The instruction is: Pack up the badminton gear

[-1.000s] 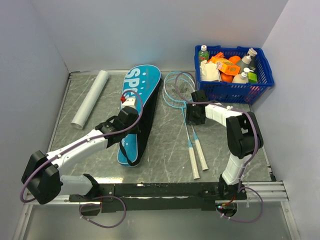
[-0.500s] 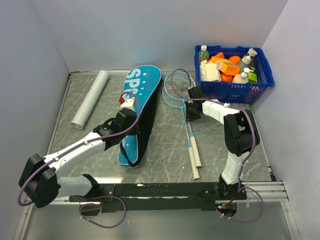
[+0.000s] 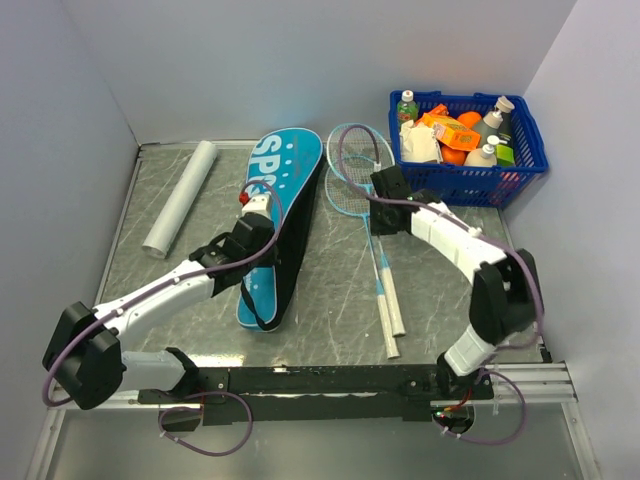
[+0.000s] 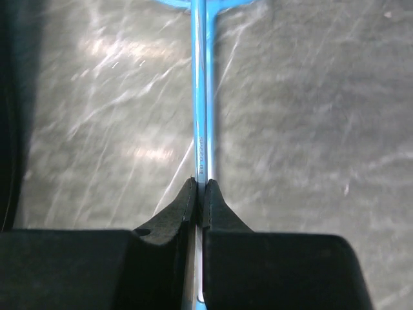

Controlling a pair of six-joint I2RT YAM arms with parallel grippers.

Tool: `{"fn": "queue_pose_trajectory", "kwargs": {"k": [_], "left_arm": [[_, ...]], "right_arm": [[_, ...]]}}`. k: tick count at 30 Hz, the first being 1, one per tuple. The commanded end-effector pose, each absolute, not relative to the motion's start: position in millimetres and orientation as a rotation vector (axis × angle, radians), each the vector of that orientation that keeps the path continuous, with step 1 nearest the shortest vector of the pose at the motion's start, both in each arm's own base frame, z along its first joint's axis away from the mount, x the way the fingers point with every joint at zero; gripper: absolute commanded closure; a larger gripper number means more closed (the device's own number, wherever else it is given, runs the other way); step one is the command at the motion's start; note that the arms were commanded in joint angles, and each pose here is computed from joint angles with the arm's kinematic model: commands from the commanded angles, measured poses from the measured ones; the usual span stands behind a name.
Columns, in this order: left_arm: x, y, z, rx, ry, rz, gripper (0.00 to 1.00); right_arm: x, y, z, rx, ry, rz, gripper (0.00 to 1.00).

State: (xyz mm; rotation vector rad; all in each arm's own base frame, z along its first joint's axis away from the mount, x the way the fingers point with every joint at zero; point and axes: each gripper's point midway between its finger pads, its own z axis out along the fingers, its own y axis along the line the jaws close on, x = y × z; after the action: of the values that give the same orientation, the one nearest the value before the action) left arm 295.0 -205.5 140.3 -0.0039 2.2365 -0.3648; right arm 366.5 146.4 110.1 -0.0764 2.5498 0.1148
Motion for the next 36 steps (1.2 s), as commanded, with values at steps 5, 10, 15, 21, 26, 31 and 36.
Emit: {"fn": "queue_pose_trajectory", "kwargs": {"k": [5,10,15,21,26,31,36], "left_arm": [[327,-220,195,-0.043,2.092,-0.45,0.99],[335,-226,201,-0.044,2.086,-0.46,0.99],[343,-232,211,-0.042,2.076,-0.474,0.99],[345,-238,218,-0.034,2.072,-0.5,0.99],[344,-239,222,-0.035,2.064,-0.511,0.99],[341,-237,224,-0.034,2.061,-0.515,0.99],[334,-237,222,-0.023,2.068,-0.543,0.99]], "right_arm": [[296,143,134,-0.077,2.5,0.006,1.0],[259,145,134,-0.101,2.511,0.031,1.0],[229,161,130,-0.181,2.528,0.063,1.0],[203,180,123,-0.251,2.552,0.083,1.0],[186,193,114,-0.294,2.574,0.088,1.0],[172,207,107,-0.335,2.587,0.11,1.0],[185,236,103,-0.373,2.574,0.152,1.0]]}}
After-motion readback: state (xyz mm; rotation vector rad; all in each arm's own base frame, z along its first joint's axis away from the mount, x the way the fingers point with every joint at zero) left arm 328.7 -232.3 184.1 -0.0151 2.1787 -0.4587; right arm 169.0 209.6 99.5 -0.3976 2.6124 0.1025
